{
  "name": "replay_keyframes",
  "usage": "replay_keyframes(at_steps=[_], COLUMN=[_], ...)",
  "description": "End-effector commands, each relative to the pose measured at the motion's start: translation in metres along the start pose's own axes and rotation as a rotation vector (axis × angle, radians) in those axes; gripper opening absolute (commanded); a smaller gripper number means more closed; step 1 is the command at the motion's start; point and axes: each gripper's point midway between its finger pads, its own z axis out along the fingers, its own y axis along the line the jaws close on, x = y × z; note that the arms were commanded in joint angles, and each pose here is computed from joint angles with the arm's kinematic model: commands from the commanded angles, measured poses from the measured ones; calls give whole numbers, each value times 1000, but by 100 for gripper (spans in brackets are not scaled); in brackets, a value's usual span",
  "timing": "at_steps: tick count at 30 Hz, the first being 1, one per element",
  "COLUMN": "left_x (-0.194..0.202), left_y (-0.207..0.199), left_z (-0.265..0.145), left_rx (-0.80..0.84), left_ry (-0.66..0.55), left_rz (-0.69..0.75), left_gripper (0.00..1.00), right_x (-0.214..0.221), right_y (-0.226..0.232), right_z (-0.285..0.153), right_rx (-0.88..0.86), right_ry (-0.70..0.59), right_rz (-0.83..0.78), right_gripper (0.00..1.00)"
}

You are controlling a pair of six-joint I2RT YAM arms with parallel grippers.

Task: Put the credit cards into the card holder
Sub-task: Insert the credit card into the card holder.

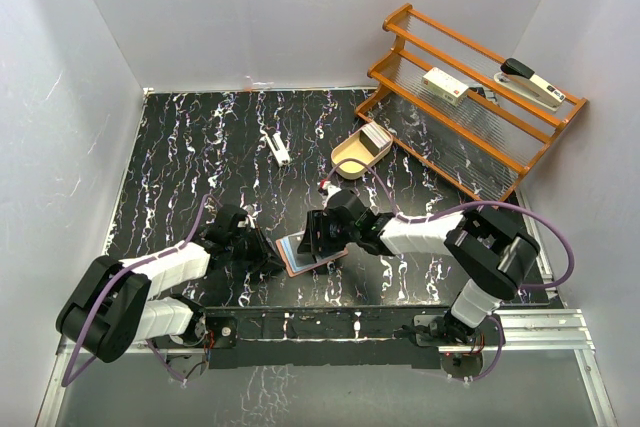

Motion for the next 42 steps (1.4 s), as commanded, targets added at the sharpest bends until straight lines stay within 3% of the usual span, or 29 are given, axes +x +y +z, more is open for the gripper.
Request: replay_keyframes(at_steps=[1, 10, 18, 33, 42], left_x=[2, 2, 1, -4, -11], left_y=[0, 1, 1, -1, 6], left_z=[-1, -3, -3, -8, -22], left_rx=[0, -7, -8, -43, -141], left_ry=[11, 5, 5, -2, -36], left_rz=[12, 14, 17, 57, 78], left_gripper=[0, 0, 0, 0, 0], right_x=[-5, -30, -18, -12, -49], right_y=[16, 10, 2, 38, 26], right_z=[1, -11, 5, 2, -19], right_rx=[-60, 54, 47, -145, 34], right_ry=[-5, -82, -36, 26, -25], right_rz=[-57, -85, -62, -170, -243], right_gripper=[49, 55, 59, 49, 55])
